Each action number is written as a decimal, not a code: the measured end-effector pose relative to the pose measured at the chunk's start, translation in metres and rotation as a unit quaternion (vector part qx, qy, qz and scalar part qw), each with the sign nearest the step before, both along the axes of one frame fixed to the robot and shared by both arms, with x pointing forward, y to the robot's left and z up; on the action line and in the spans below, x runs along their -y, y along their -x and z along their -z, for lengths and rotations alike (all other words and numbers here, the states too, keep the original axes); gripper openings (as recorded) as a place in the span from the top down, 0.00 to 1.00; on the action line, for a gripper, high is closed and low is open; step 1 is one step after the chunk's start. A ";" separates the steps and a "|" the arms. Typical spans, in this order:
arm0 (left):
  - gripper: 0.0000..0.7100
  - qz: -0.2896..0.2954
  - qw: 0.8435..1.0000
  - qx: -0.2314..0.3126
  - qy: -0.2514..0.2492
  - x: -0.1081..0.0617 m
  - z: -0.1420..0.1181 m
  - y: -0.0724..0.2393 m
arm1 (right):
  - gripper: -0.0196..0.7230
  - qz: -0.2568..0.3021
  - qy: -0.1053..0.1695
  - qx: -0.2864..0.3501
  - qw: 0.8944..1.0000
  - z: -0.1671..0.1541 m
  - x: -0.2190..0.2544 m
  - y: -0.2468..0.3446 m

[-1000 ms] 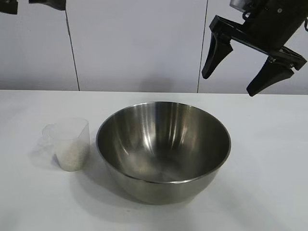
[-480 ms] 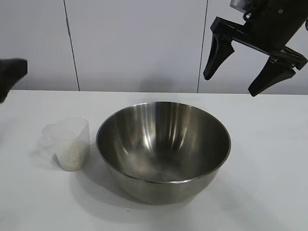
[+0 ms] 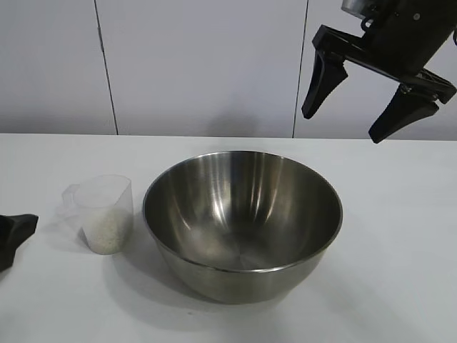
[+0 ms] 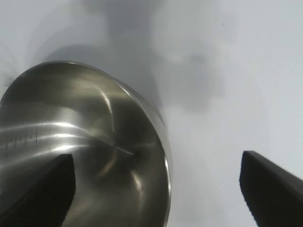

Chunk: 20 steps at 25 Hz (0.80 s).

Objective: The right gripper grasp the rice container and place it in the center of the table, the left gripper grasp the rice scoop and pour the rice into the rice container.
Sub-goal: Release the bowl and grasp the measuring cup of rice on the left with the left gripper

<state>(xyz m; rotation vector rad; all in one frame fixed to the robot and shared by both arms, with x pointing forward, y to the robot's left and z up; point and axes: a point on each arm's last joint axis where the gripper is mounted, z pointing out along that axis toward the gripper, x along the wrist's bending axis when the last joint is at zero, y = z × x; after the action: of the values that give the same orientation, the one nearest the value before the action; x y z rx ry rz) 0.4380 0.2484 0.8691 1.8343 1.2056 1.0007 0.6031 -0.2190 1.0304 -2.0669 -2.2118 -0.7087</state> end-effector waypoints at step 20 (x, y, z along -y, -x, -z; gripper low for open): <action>0.08 -0.006 1.000 0.011 0.002 0.013 0.020 -0.043 | 0.10 -0.001 0.002 0.000 1.000 0.000 0.000 0.000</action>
<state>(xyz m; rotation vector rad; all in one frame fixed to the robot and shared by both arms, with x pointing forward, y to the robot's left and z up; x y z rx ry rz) 0.4811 0.2352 0.8491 1.8094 1.2065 1.0221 0.6031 -0.2193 1.0302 -2.0672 -2.2170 -0.7051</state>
